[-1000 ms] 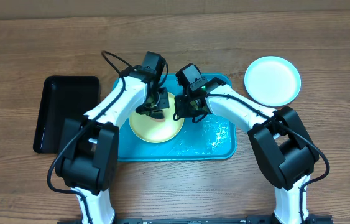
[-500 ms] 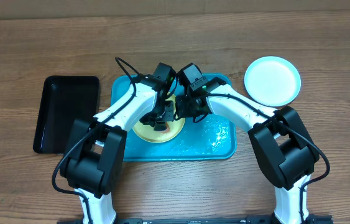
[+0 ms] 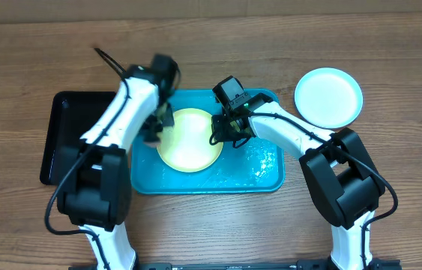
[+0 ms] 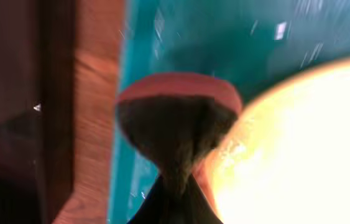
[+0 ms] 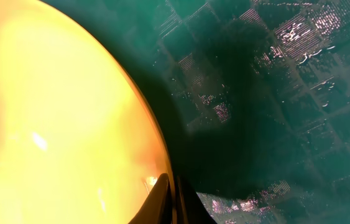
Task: Clean dirty plates on tray and stack at the side
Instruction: 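Carry the sponge to the black tray and release it with the left gripper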
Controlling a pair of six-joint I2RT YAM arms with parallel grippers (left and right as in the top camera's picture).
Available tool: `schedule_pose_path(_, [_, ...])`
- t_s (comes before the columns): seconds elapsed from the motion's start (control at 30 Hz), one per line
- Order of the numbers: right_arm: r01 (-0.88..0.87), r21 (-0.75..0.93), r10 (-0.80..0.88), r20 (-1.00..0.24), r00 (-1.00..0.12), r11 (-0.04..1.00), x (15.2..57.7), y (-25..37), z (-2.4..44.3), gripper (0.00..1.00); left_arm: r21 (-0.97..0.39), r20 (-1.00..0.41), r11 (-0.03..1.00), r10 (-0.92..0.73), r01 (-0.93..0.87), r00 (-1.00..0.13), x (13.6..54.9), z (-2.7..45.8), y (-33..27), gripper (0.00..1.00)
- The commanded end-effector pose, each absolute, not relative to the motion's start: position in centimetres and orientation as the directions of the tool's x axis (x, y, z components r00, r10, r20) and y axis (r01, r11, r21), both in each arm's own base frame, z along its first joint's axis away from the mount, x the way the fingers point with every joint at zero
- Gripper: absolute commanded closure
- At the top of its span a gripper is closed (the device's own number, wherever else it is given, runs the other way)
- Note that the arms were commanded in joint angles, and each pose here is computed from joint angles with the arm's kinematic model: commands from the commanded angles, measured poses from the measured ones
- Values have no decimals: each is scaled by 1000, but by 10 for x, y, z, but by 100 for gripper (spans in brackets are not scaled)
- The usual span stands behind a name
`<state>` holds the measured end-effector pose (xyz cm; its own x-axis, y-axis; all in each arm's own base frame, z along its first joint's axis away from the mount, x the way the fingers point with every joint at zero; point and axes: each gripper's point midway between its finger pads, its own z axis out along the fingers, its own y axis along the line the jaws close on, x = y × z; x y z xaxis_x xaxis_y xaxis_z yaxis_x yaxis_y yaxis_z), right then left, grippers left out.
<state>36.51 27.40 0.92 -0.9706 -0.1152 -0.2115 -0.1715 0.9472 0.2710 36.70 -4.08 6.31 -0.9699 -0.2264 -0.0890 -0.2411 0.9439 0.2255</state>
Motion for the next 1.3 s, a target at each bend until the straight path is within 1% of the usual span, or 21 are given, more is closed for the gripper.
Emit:
schedule_pose_path(0.0, [-145, 210, -100, -209, -973, 967, 366, 258, 0, 96, 138, -149, 940, -291, -311, -945, 393, 92, -37, 96])
schedule_pose_path(0.1, [-145, 210, -100, -208, -973, 967, 366, 257, 0, 96, 56, -155, 934, -342, -354, -927, 404, 110, -31, 96])
schedule_pose_path(0.17, [-145, 210, -100, -208, -973, 967, 366, 257, 0, 96, 29, -160, 925, -371, -380, -915, 409, 119, -20, 96])
schedule_pose_path(0.27, [-145, 210, -100, -209, -973, 967, 367, 257, 0, 96, 23, -172, 900, -426, -436, -888, 412, 125, 6, 96])
schedule_pose_path(0.33, [-145, 210, -100, -210, -973, 967, 367, 258, 0, 96, 29, -173, 861, -497, -509, -850, 410, 125, 41, 96])
schedule_pose_path(0.53, [-147, 215, -99, -219, -971, 966, 369, 259, 0, 96, 37, -168, 765, -630, -643, -758, 396, 122, 108, 96])
schedule_pose_path(0.63, [-148, 216, -98, -223, -970, 965, 370, 260, 1, 96, 44, -155, 726, -674, -687, -722, 385, 112, 130, 96])
schedule_pose_path(0.77, [-148, 218, -98, -227, -969, 965, 371, 260, 1, 96, 23, -148, 702, -702, -712, -697, 381, 87, 142, 96])
schedule_pose_path(0.93, [-148, 218, -98, -227, -969, 965, 371, 260, 1, 96, -30, -112, 734, -677, -679, -727, 377, 50, 130, 96])
schedule_pose_path(1.0, [-148, 218, -98, -226, -969, 965, 370, 260, 1, 96, -48, -98, 735, -677, -676, -729, 374, 40, 125, 94])
schedule_pose_path(1.07, [-148, 218, -98, -226, -969, 965, 370, 260, 1, 96, -49, -89, 735, -678, -676, -730, 372, 36, 123, 85])
schedule_pose_path(1.1, [-148, 218, -98, -227, -969, 965, 371, 260, 1, 96, -49, -88, 735, -678, -676, -730, 372, 36, 123, 65])
schedule_pose_path(1.13, [-148, 218, -98, -227, -969, 965, 371, 260, 1, 96, -50, -90, 735, -678, -676, -730, 372, 36, 123, 49])
schedule_pose_path(1.17, [-148, 218, -98, -227, -969, 965, 371, 260, 1, 96, -52, -94, 734, -679, -677, -728, 374, 38, 125, 40])
schedule_pose_path(1.2, [-148, 218, -98, -227, -969, 965, 371, 260, 1, 96, -55, -99, 733, -679, -678, -727, 375, 40, 125, 35])
schedule_pose_path(1.27, [-148, 218, -98, -226, -969, 965, 370, 260, 1, 96, -60, -104, 734, -679, -677, -727, 379, 51, 127, 32])
